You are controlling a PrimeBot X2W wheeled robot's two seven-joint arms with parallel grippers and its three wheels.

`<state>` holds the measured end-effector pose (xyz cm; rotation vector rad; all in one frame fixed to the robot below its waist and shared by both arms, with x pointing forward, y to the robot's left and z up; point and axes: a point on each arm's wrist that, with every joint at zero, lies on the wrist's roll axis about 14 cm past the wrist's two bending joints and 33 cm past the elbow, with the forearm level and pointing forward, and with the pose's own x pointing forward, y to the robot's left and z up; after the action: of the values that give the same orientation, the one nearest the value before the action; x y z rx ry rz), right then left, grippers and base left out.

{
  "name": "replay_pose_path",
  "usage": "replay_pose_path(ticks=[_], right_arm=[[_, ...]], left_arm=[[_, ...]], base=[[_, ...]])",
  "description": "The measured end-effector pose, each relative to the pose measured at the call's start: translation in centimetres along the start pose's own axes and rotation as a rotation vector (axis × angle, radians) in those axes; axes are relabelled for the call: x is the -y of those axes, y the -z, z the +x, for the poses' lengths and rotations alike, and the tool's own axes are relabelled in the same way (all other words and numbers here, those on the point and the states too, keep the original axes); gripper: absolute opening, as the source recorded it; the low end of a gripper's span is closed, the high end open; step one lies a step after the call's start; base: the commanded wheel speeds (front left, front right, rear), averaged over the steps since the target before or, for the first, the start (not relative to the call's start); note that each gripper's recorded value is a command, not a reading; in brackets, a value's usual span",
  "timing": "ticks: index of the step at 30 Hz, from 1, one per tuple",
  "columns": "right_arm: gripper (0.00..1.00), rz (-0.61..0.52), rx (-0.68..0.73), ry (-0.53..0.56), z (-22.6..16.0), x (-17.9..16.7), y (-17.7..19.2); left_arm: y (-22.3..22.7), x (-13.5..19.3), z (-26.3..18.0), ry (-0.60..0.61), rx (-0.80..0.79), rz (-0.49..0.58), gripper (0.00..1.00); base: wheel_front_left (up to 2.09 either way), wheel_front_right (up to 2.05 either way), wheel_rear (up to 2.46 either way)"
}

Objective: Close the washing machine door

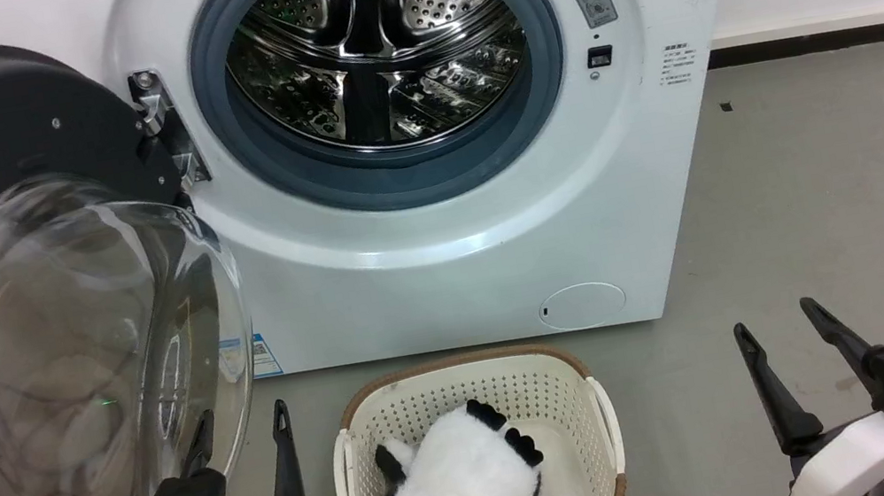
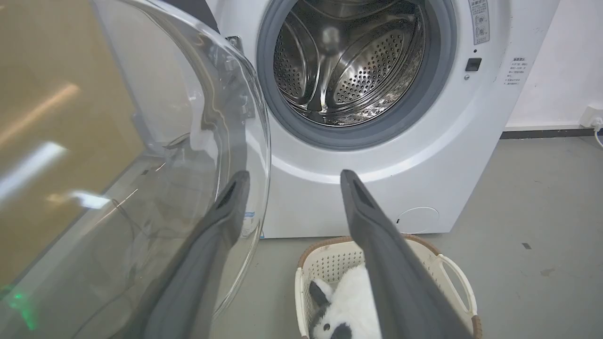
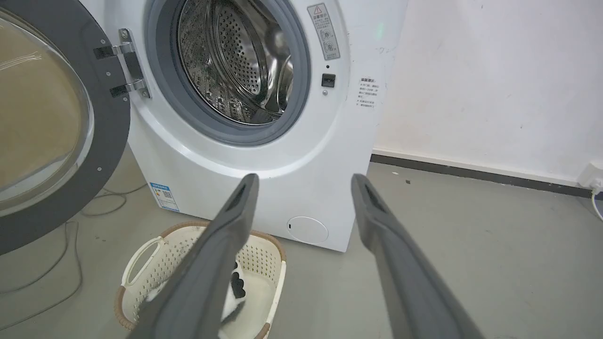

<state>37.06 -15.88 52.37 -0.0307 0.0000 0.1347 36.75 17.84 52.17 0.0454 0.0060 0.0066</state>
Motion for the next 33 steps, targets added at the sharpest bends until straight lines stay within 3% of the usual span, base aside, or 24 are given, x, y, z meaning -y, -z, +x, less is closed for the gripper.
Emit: replay_pose_path(ticks=[21,33], right_arm=[[1.00,0.022,0.058,-0.091,1.4,-2.9,-1.1],[1.00,0.047,0.093,-0.194,2.3,-6.4,-1.9]], left_arm=[[-0.3,-2.7,-2.0,-0.089,0.035,0.001,1.00],[-0.5,-5.0,-4.0,-0.168,0.056,-0.001,1.00]], base=[[0.00,0.00,0.00],[0.00,0.00,0.00]])
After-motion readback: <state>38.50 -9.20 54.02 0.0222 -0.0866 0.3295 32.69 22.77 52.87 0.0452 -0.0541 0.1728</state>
